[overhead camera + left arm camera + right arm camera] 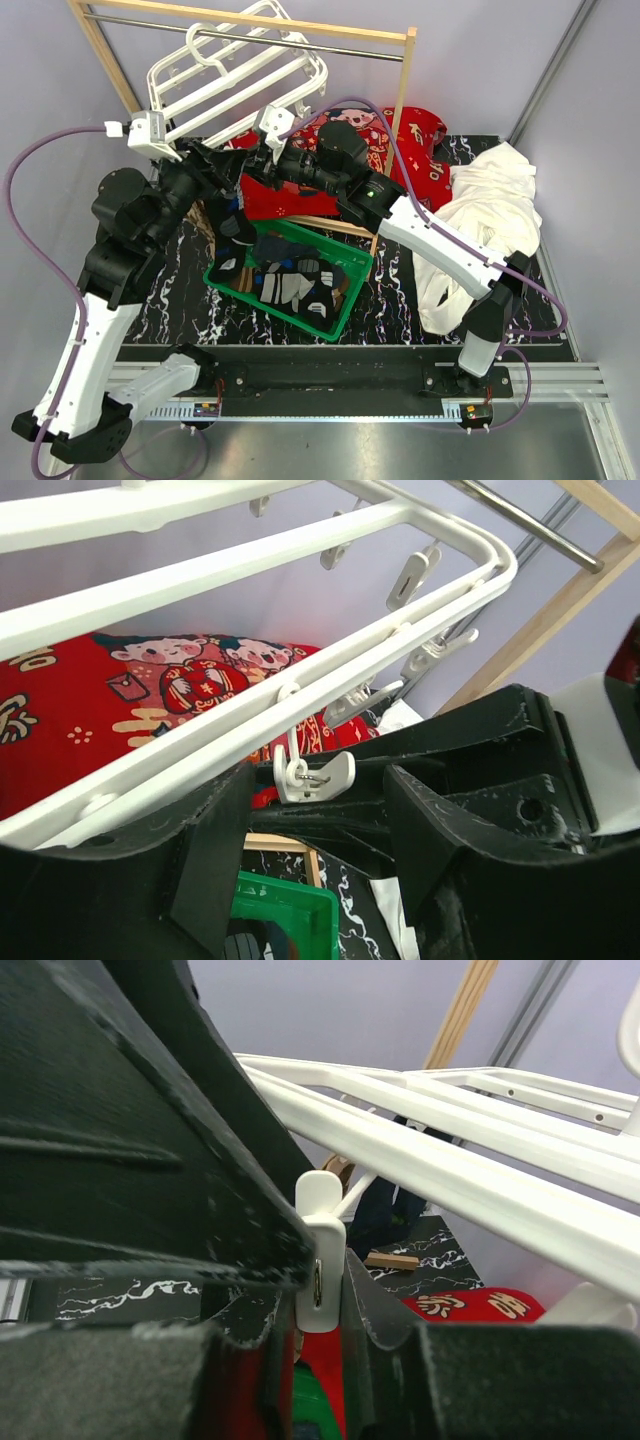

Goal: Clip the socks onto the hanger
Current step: Open the clamp at the hanger.

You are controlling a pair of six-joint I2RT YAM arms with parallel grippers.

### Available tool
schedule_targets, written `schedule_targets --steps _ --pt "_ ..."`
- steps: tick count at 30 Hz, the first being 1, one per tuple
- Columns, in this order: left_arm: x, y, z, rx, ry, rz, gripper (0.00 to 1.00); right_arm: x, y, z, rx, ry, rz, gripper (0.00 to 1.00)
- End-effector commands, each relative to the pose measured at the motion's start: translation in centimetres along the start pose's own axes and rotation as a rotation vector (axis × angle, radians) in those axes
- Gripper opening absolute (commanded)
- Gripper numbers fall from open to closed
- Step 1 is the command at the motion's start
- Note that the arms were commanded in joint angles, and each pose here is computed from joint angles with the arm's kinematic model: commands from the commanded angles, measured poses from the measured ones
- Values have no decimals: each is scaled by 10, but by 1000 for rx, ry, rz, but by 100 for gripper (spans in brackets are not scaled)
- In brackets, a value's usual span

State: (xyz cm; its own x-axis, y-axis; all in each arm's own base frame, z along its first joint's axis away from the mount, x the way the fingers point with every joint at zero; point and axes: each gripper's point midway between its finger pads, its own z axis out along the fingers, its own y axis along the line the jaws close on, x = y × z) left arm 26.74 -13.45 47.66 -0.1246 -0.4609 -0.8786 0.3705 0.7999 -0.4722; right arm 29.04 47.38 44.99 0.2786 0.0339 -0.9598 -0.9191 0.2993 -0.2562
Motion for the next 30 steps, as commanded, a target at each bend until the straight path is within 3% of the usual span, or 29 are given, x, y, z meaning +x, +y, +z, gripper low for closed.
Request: schedule_targets --steps 1,11,18,21,26,30 --pt "-23 -4 13 21 -113 29 61 -36 10 -1 -39 -88 -50 10" --pt "-23 1 21 25 -164 80 50 -28 18 2 -67 -68 -60 11" --pt "-24 2 23 27 -178 110 26 -8 17 2 -51 -21 -73 15" --pt "-23 4 24 22 -175 113 19 0 16 -1 -38 1 -71 20" --pt "-19 5 24 19 -165 115 11 8 12 -10 8 31 -41 49" --pt "-17 7 25 12 -158 115 9 21 11 -30 67 78 2 58"
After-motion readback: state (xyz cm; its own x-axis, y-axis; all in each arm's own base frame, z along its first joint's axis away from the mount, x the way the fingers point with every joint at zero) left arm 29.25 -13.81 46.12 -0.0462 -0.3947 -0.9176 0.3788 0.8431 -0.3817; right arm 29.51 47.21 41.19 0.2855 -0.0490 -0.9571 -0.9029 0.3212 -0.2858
